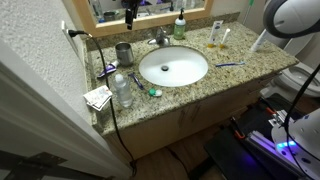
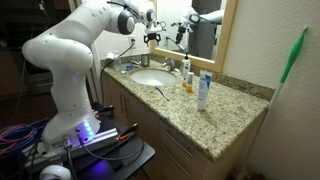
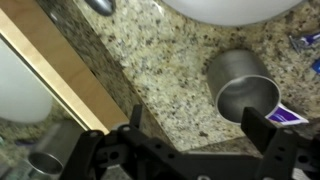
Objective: Close the faucet, move the cup to the right of the counter, then pick the toothbrush and put it in the cup
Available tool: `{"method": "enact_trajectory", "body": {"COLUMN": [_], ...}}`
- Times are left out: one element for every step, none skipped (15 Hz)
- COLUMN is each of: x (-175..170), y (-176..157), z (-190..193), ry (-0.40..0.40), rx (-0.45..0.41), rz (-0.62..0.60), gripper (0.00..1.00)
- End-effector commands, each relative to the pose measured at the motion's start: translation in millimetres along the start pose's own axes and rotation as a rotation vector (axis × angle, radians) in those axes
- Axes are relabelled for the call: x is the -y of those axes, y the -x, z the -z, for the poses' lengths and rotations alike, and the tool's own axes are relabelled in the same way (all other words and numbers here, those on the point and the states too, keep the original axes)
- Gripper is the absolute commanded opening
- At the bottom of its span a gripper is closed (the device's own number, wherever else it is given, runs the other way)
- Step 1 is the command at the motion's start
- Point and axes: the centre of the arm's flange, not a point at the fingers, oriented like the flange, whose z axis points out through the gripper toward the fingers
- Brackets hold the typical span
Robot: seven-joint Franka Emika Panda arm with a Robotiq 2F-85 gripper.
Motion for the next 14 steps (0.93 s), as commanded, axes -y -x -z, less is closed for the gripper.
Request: {"method": "enact_trajectory", "body": {"x": [13.5,23.1,26.1,25.0,12.9,5.4,3.3,3.3,3.0,1.4,-0.4,18.1,17.9,17.7], "y": [-10.7,-16.9,-18.3,-17.4,-23.5,-24.3,-25.8,-27.7,-30.6,-30.8,-30.5,-2.1,0.1,1.1], "z": [3.3,5.0,4.2,2.6,-9.9,-18.5,-26.9,-34.9,-42.7,-52.6,-63.7,-48.5,-57.3,-62.6], "ry": [-0.006,-0.009,-0.009,-0.009,-0.032,-0.066,-0.102,-0.125,-0.14,-0.143,-0.129,-0.117,-0.12,-0.122], "rx": [-0.033,-0.044,-0.043,-0.04,-0.02,-0.027,-0.045,-0.042,-0.033,-0.024,0.003,-0.016,-0.006,-0.003], "rz": [0.041,0.053,0.05,0.048,-0.002,-0.03,-0.028,-0.039,-0.066,-0.098,-0.147,-0.091,-0.116,-0.128], "gripper": [1.0,1.0,1.0,1.0,1.0,1.0,1.0,1.0,1.0,1.0,1.0,1.0,1.0,1.0]}}
